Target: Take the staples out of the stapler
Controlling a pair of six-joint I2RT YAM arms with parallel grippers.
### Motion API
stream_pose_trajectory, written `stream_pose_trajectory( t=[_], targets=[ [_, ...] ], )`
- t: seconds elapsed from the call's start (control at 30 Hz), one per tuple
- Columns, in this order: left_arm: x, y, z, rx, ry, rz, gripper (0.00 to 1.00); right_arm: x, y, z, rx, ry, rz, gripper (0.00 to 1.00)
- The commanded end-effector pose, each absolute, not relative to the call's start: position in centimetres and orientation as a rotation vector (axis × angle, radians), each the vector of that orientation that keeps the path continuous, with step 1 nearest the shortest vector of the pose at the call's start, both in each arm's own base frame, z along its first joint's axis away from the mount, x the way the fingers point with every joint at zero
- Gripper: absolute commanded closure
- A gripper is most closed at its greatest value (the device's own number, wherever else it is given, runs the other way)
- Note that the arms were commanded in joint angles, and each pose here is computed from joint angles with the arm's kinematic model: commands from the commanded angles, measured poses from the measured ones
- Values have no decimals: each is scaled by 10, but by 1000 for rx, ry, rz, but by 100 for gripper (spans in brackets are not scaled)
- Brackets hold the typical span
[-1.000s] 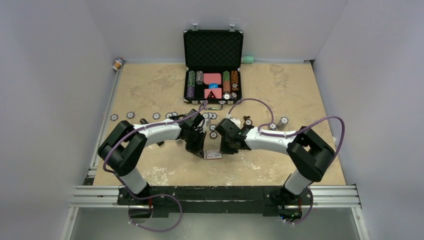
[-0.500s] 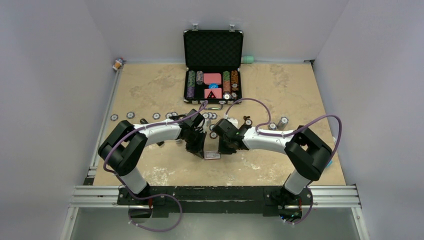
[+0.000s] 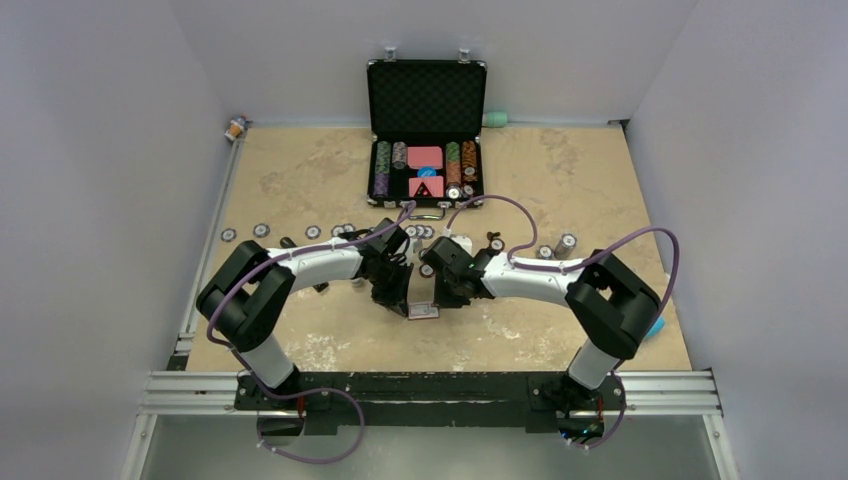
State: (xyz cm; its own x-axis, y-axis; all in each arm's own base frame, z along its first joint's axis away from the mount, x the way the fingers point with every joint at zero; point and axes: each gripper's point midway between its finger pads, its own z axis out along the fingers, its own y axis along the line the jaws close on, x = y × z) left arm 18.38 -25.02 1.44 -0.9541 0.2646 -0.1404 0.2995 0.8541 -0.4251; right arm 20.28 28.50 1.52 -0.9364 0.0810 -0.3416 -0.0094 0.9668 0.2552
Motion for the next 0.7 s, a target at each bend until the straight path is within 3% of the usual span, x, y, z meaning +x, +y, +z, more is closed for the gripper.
stream_pose_trajectory(
  t=[0.0,0.43,0.67],
  targets=[
    [188,-255,15,478,2924,-709,100,191,278,-3,-10,2821,286,91],
    [189,-241,20,472,2920,-607,100,189,274,-1,-14,2818,285,90],
    [191,-224,47,458,2857,-521,100,201,279,34,-48,2738,326,70]
  ],
)
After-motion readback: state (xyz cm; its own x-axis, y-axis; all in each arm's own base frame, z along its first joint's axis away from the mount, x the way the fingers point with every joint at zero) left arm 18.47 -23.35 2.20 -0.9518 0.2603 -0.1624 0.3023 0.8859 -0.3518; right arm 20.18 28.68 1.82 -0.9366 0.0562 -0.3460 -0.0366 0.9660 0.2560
